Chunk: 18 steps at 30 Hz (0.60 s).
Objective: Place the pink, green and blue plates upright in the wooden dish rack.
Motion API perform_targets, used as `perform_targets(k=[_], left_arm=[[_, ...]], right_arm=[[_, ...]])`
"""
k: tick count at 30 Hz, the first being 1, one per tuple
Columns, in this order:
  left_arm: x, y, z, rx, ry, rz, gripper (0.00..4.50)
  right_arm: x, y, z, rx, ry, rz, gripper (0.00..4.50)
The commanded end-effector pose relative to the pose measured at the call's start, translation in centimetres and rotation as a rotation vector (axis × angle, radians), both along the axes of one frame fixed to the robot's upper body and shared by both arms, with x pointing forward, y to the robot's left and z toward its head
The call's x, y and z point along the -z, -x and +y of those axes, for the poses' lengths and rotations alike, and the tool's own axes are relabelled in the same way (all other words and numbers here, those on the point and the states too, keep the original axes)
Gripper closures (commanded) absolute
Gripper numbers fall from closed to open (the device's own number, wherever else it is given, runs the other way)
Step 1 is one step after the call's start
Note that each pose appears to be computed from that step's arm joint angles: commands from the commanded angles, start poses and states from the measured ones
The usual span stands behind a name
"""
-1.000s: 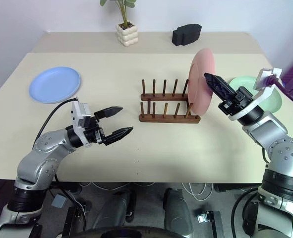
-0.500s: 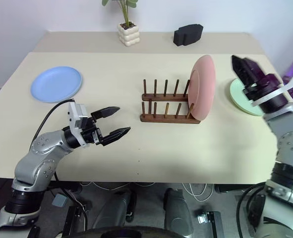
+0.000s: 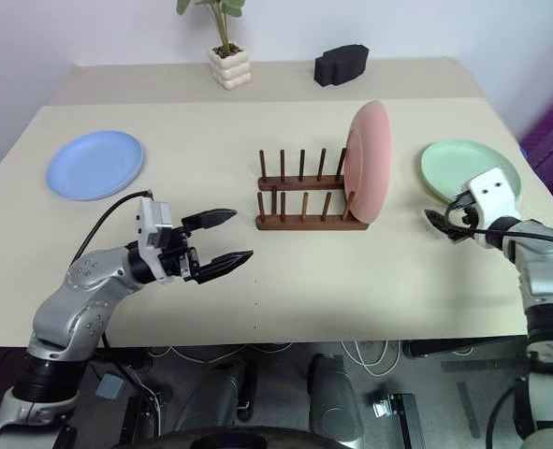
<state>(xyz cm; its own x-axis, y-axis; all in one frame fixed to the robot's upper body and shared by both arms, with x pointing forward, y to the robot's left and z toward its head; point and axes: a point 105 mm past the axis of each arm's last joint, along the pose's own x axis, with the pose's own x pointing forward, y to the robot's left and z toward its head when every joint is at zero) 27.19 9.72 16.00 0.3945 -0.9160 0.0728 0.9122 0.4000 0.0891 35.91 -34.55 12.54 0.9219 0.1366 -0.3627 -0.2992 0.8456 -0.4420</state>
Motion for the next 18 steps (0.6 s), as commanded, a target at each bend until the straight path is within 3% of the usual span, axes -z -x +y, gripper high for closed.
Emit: perform_targets(k=[1, 5, 6, 8, 15, 18], left_arm=[[-0.8, 0.0, -0.2, 0.008, 0.004, -0.034, 0.00], [-0.9, 0.0, -0.4, 0.008, 0.005, -0.040, 0.00], [-0.9, 0.0, -0.5, 0.007, 0.006, -0.041, 0.00], [-0.9, -0.1, -0.5, 0.001, 0.009, -0.043, 0.00], [-1.0, 0.0, -0.5, -0.012, 0.013, -0.044, 0.00], [-1.0, 0.0, -0.5, -0.015, 0.014, -0.043, 0.00]], right_arm=[[-1.1, -1.1, -0.4, -0.001, 0.057, -0.039, 0.05], [-0.2, -2.0, -1.2, 0.043, 0.117, -0.009, 0.05], [0.0, -2.1, -1.4, 0.054, 0.130, -0.003, 0.28], [0.4, -2.3, -1.8, 0.077, 0.147, 0.010, 0.90], [1.2, -2.6, -1.6, 0.086, 0.153, 0.006, 4.47], [1.0, -2.6, -1.7, 0.103, 0.158, -0.024, 4.47]])
